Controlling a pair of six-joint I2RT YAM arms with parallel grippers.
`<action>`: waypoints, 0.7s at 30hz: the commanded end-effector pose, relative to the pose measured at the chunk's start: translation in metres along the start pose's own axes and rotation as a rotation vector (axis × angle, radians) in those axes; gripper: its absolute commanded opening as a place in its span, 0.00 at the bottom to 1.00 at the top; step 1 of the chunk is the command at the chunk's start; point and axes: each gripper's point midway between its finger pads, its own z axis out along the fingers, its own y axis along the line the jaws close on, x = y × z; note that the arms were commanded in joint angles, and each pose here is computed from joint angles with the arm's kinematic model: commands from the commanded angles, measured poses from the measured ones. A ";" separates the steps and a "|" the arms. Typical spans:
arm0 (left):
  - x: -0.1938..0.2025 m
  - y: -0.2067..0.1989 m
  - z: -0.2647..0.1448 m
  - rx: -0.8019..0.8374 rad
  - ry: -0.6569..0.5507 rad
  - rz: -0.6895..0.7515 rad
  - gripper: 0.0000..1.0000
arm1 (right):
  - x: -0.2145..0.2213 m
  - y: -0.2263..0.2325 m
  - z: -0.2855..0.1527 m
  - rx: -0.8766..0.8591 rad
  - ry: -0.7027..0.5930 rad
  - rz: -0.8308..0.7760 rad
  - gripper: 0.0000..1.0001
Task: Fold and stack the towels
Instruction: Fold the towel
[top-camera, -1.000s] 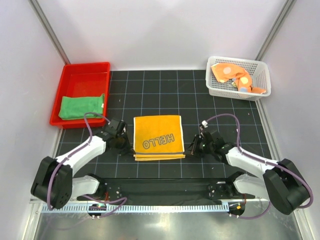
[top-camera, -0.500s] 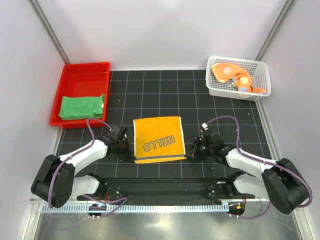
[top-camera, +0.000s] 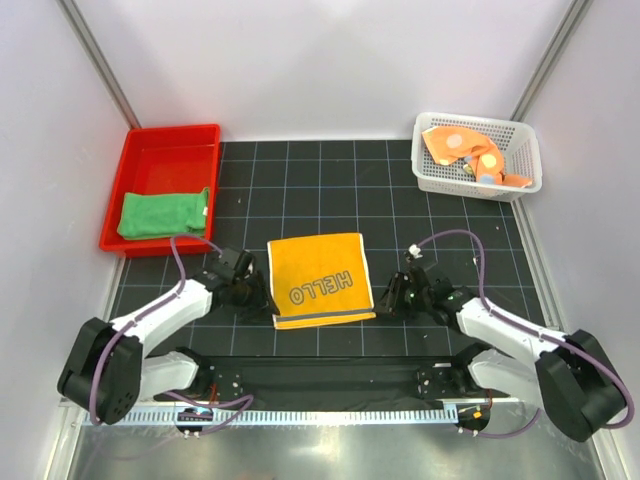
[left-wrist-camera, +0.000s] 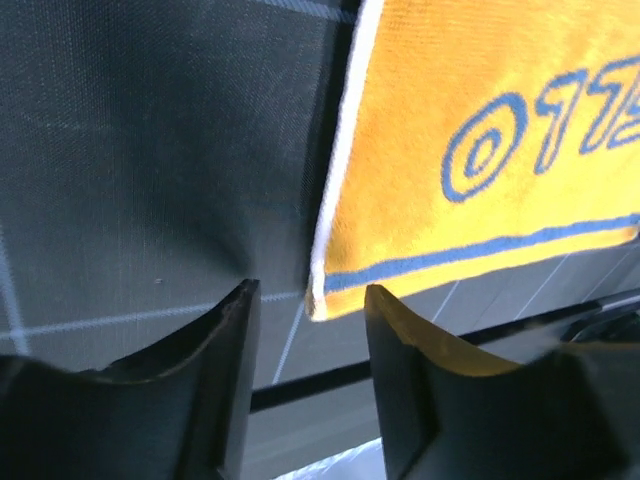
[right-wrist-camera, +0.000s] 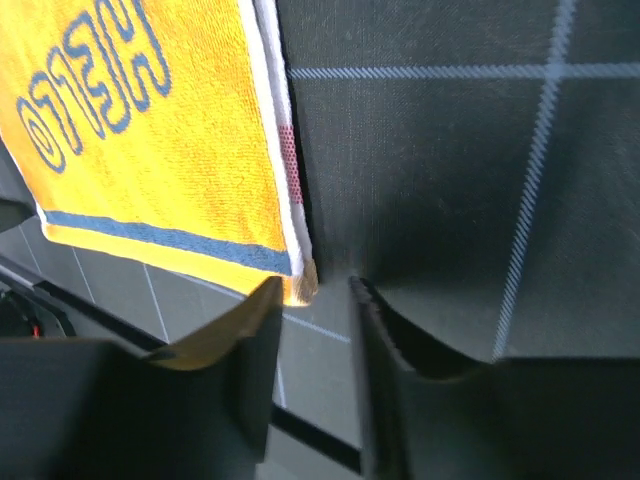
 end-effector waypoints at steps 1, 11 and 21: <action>-0.032 -0.031 -0.034 0.034 -0.106 0.072 0.55 | -0.022 0.008 -0.019 0.054 -0.056 -0.043 0.42; -0.161 -0.104 -0.077 0.042 -0.171 0.456 0.66 | -0.121 0.098 -0.010 -0.069 -0.012 -0.482 0.54; -0.213 -0.101 -0.039 0.194 -0.106 0.666 0.64 | -0.180 0.114 0.044 -0.233 0.243 -0.685 0.58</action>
